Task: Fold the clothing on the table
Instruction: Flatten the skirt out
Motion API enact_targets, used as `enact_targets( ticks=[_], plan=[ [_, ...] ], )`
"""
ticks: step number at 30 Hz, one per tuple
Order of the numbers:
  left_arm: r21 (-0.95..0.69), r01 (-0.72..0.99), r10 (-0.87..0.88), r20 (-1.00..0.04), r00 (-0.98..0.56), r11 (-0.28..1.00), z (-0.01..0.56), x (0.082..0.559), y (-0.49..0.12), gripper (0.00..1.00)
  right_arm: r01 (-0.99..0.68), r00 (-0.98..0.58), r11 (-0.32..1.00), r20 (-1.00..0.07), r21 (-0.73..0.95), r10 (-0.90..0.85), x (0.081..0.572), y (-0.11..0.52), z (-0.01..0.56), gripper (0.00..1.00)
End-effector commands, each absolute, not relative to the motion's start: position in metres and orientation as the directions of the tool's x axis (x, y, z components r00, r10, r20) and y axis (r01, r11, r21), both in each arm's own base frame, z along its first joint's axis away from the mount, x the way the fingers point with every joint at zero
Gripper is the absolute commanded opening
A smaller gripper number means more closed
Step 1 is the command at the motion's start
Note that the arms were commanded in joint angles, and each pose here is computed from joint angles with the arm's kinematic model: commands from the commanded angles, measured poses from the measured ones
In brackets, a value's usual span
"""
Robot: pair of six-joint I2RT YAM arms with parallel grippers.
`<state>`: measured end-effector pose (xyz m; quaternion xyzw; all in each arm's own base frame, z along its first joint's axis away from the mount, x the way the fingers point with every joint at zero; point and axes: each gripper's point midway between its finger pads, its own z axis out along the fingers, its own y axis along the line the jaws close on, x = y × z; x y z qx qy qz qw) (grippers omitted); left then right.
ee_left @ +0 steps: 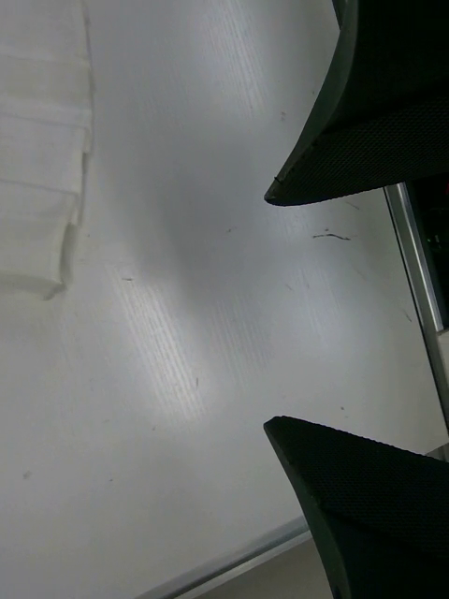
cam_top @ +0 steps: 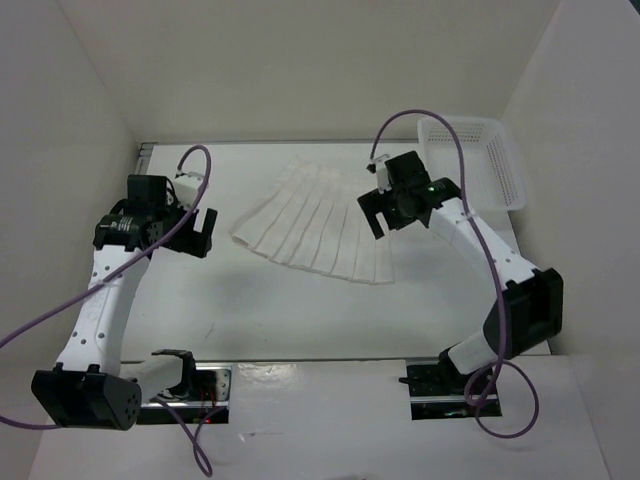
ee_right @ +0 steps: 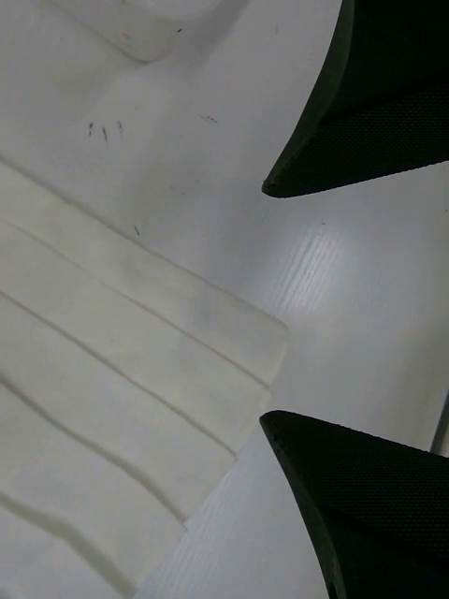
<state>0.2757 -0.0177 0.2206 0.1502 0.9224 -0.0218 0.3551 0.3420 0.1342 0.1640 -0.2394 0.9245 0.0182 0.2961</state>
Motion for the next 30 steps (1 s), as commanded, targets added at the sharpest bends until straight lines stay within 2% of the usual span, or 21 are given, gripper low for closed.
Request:
enact_targets(
  ticks=[1,4,8,14,19,21,25,30],
  plan=[
    [0.102,0.222,0.229,-0.693,-0.683,0.97,0.23,0.277,-0.006,0.99,-0.285,-0.634,0.955,-0.732,-0.079,-0.249,0.357,0.112,0.218,0.99],
    [0.114,0.225,0.241,-0.683,-0.689,0.968,0.23,0.272,-0.004,0.99,-0.128,-0.657,0.991,-0.747,-0.025,-0.104,0.359,0.074,0.225,0.99],
    [0.123,0.218,0.241,-0.683,-0.689,0.968,0.239,0.267,-0.002,0.99,0.087,-0.591,0.996,-0.805,-0.009,0.045,0.356,0.021,0.25,0.99],
    [0.129,0.211,0.242,-0.675,-0.697,0.969,0.235,0.26,0.0,0.99,0.226,-0.479,0.972,-0.863,0.056,0.161,0.315,-0.032,0.27,0.99],
    [0.11,0.217,0.232,-0.682,-0.693,0.97,0.232,0.256,-0.003,0.99,0.209,-0.479,0.975,-0.862,0.072,0.166,0.295,-0.032,0.27,0.97],
    [0.112,0.216,0.232,-0.69,-0.686,0.97,0.235,0.255,-0.003,0.99,0.24,-0.456,0.967,-0.87,0.085,0.189,0.291,-0.04,0.275,0.95],
    [0.122,0.21,0.232,-0.722,-0.652,0.97,0.246,0.249,-0.003,0.99,0.172,-0.366,0.972,-0.905,0.162,0.216,0.281,-0.029,0.302,0.94],
    [0.126,0.189,0.22,-0.734,-0.643,0.974,0.246,0.246,0.001,0.99,0.157,-0.37,0.973,-0.903,0.172,0.219,0.289,-0.027,0.293,0.93]
  ],
)
